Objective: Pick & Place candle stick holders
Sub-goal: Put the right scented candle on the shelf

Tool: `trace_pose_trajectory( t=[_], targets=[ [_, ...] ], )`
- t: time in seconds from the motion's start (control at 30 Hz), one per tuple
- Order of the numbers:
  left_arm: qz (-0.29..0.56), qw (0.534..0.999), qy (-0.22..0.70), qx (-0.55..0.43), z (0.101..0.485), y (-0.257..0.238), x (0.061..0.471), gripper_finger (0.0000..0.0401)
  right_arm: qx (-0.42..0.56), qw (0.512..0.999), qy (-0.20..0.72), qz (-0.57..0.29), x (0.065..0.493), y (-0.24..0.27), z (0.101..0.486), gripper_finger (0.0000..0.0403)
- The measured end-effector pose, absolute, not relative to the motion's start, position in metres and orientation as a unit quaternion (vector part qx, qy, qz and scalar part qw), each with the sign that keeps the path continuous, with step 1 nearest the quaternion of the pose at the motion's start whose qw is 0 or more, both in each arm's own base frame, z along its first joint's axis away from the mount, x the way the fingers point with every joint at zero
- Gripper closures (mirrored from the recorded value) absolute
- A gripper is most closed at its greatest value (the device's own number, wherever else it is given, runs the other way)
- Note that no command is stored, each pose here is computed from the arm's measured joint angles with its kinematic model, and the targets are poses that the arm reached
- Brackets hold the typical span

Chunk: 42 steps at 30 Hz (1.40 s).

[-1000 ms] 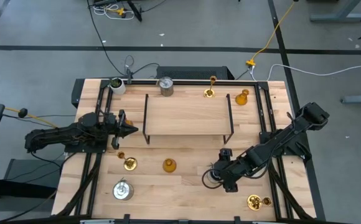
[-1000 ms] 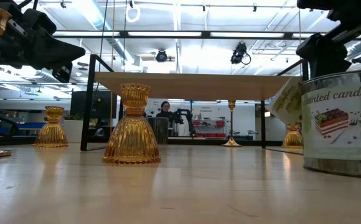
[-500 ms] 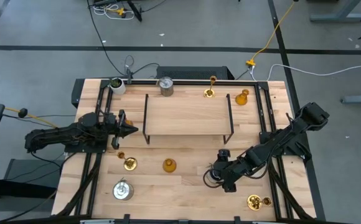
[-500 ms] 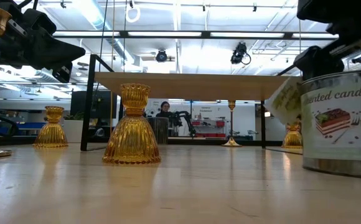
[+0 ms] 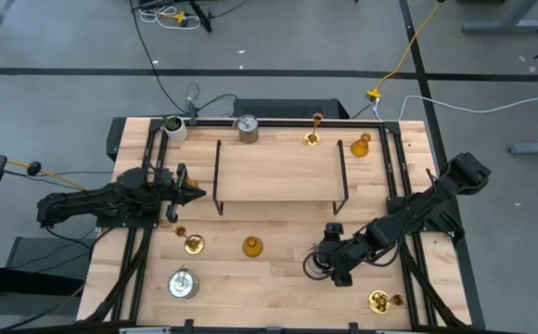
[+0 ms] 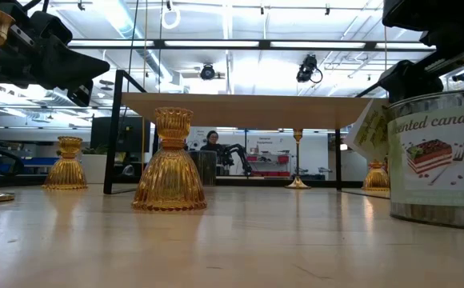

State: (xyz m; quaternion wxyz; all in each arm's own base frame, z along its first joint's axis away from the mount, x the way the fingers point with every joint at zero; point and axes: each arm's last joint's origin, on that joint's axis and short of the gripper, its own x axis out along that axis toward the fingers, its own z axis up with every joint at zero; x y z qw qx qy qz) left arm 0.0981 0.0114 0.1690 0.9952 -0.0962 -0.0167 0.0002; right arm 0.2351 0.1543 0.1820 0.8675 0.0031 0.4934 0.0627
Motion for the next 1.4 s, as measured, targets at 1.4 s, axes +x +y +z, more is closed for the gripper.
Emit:
trace_pose_trajectory(
  t=[1.4],
  targets=[
    [0.0,0.995,-0.016,-0.096,0.169,0.011,0.098,0.0394,-0.009,0.877,0.478,0.044,0.271,0.135,0.246,0.0039]
  ],
)
